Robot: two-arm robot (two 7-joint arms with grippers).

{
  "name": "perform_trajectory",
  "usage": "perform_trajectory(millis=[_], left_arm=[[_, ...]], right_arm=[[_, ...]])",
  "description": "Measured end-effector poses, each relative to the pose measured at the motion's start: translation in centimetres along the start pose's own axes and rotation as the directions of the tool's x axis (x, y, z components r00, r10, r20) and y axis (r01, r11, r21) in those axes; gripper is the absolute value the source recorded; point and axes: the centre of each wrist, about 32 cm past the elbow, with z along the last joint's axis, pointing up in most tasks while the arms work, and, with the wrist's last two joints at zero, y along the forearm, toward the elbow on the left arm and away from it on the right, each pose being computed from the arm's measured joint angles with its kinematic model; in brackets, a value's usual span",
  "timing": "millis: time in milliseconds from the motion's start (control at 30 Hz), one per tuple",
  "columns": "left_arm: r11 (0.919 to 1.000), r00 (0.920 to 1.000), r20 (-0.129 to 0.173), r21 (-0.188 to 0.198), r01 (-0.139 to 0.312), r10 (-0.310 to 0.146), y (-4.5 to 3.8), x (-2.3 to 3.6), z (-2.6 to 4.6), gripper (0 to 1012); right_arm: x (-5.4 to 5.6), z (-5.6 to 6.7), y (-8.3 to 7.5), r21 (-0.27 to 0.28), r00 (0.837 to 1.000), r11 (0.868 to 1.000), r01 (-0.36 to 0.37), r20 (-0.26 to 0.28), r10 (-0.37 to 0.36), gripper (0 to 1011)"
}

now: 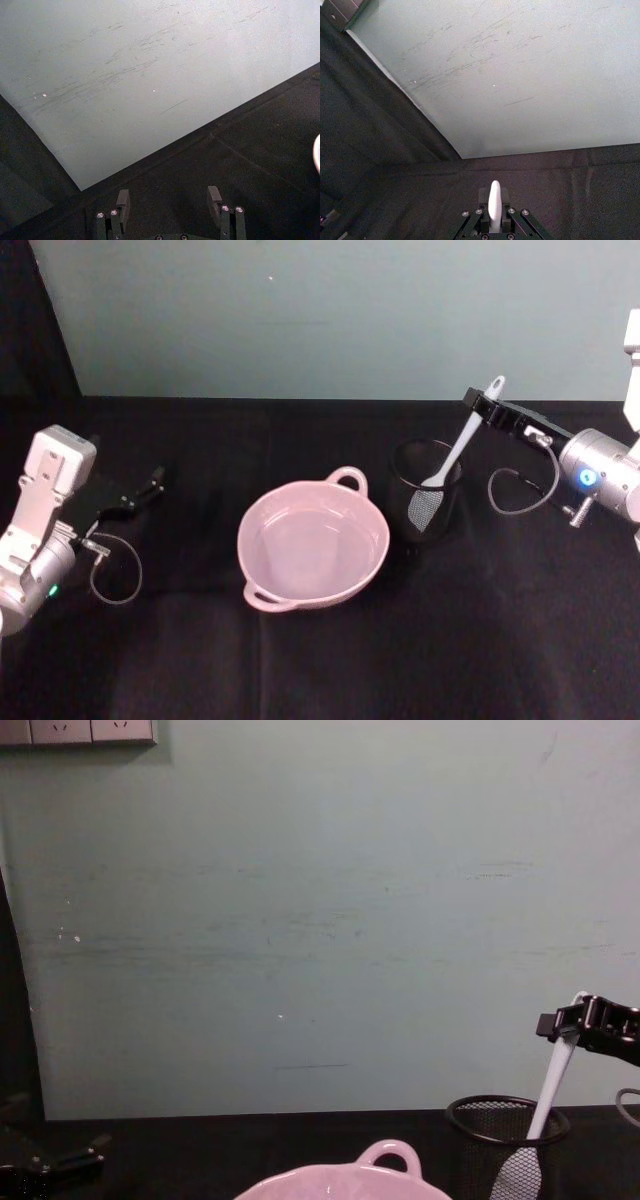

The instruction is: Use the one hand to pick up the spoon and stir the clear water in the bowl.

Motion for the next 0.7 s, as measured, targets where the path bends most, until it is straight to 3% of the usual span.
perform_trajectory(millis=[100,467,700], left_arm=[[1.0,1.0,0.0,0.0,0.0,0.0,0.0,0.0,0.0,1011],[1.0,1.0,0.0,0.0,0.0,0.0,0.0,0.0,0.0,1011],[1.0,1.0,0.0,0.0,0.0,0.0,0.0,0.0,0.0,1011]], right_arm=[[0.0,0.0,0.0,0.0,1.0,1.0,0.0,0.0,0.0,116],[-1.0,0.2,-0.8,0.048,0.997,0.999,-0.014,0.078,0.011,116],[-2.1,1.0,-1.5,0.075,0.988,0.996,-0.037,0.154,0.025,116]])
